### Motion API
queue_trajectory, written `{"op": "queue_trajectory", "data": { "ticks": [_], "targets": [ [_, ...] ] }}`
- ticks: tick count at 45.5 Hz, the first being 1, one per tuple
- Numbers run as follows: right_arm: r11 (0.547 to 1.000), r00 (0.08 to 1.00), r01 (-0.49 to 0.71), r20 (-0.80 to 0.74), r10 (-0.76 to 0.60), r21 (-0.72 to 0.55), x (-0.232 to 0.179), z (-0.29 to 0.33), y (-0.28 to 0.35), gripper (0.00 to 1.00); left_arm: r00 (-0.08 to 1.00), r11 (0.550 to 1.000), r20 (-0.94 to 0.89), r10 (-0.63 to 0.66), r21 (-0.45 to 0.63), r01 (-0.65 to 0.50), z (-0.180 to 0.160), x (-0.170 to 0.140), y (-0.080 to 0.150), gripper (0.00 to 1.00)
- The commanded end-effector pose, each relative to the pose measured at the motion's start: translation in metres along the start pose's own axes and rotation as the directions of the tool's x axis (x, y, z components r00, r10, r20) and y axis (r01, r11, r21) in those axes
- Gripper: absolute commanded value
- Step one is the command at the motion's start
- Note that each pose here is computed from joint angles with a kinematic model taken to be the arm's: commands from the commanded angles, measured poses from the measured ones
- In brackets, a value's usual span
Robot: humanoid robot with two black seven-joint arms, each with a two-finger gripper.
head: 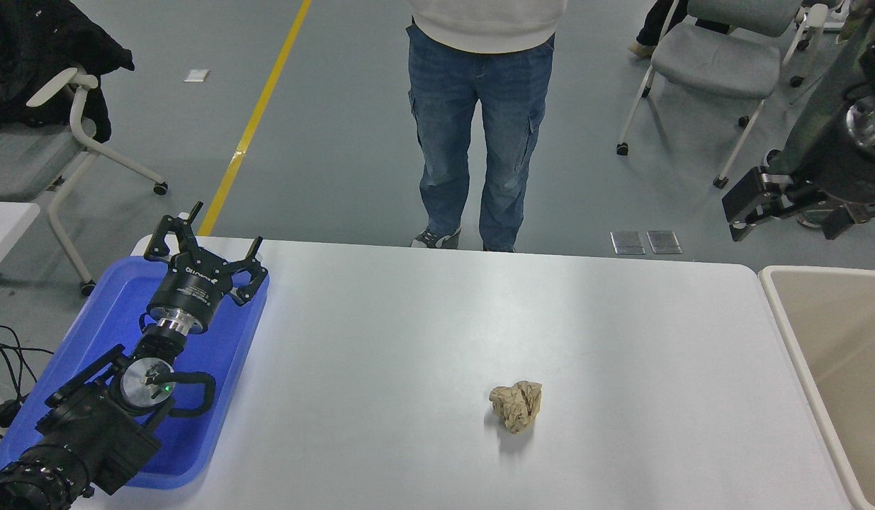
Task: Pick up paper ball place in dustbin
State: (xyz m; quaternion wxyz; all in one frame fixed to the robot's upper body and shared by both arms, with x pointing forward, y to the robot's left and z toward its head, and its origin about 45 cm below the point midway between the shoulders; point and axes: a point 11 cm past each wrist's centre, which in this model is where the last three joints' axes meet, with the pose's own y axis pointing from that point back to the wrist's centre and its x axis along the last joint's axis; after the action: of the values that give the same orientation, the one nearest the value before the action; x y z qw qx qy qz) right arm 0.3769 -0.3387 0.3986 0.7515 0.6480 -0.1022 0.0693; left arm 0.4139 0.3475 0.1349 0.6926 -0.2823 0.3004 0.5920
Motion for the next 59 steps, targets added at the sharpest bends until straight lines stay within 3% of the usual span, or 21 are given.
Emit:
{"op": "queue_trajectory", "data": {
  "ticks": [1, 59],
  "targets": [
    [1.000, 1.000, 0.001, 0.001, -0.001, 0.003, -0.0001, -0.0003, -0.0008, 1.00, 1.000, 1.000, 0.000, 0.000, 0.000, 0.000, 0.0000, 0.0000, 0.0000, 1.00],
    [1.000, 1.000, -0.002, 0.002, 0.002, 0.010, 0.0001, -0.0008, 0.0003, 1.00, 1.000, 1.000, 0.000, 0.000, 0.000, 0.000, 0.0000, 0.0000, 0.0000, 1.00]
  ]
}}
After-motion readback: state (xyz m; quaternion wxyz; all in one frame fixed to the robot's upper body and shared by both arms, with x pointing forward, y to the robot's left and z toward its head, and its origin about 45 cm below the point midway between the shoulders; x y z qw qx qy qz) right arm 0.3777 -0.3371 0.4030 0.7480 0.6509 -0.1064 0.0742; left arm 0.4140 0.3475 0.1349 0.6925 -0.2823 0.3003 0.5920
